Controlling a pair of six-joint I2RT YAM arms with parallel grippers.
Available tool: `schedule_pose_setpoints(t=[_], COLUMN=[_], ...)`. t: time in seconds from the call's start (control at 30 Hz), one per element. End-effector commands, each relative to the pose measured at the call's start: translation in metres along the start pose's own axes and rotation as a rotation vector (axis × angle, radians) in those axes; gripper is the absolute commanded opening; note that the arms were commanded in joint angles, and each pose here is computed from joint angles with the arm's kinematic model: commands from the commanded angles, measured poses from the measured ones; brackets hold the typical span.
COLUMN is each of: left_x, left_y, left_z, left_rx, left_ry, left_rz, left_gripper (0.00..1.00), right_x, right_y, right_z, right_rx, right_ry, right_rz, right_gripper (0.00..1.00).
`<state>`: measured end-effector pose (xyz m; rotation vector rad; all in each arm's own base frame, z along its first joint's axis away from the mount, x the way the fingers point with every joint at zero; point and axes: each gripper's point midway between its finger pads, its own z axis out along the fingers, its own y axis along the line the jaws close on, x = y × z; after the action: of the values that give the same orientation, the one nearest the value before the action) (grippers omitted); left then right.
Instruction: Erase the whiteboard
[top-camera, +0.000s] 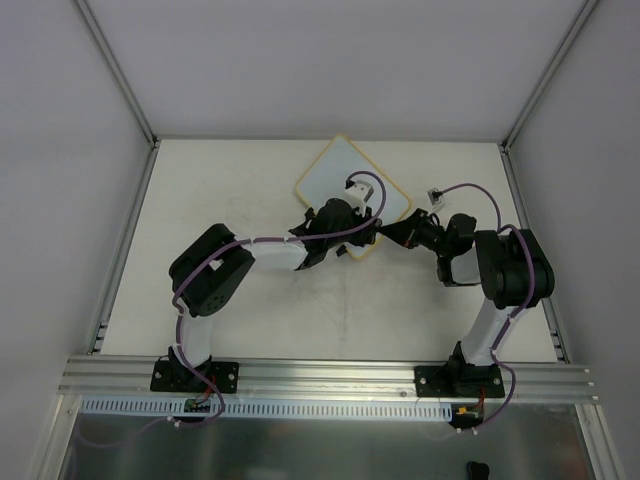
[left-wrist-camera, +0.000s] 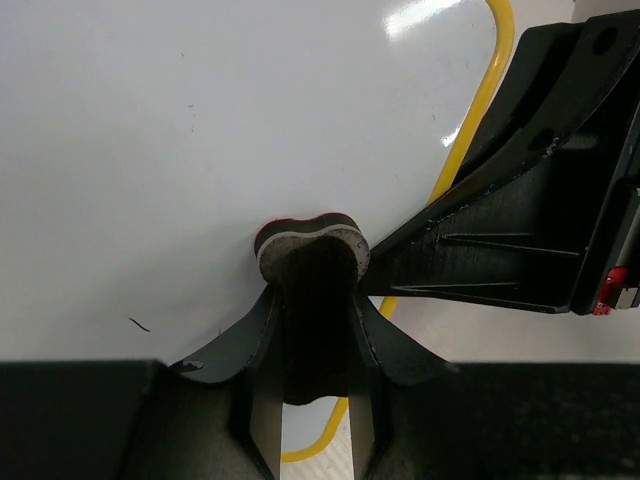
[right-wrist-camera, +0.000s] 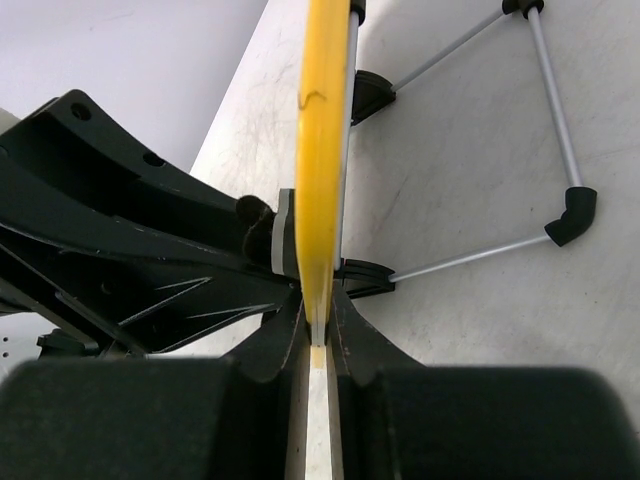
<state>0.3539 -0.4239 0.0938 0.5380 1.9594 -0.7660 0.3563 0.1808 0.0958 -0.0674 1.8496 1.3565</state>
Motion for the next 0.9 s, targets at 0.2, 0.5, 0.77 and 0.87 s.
schedule_pose_setpoints(t=[0.2, 0.5, 0.77, 0.87], left_x=[0.099, 0.085, 0.069, 0.059], left_y=[0.007, 0.07, 0.11, 0.117], left_z=[-0.027, -0.033, -0.036, -0.036], left_rx=[0.104, -0.083, -0.163, -0.162], left_ry=[0.289, 0.202, 0.147, 0.13], left_rz=[-0.133, -0.177, -0.285, -0.304], left_gripper=[0.0, 0.0, 0.0, 0.0], right_x=[-0.012, -0.012, -0.011, -0.011], right_y=[0.049, 0.049, 0.049, 0.049], right_z=[0.009, 0.009, 0.009, 0.009], right_rx=[-0.198, -0.198, -0.198, -0.199], right_ry=[-0.03, -0.029, -0.028, -0.027], right_rz=[-0.229, -0.229, -0.226, -0.226], right_gripper=[0.0, 0.0, 0.0, 0.0])
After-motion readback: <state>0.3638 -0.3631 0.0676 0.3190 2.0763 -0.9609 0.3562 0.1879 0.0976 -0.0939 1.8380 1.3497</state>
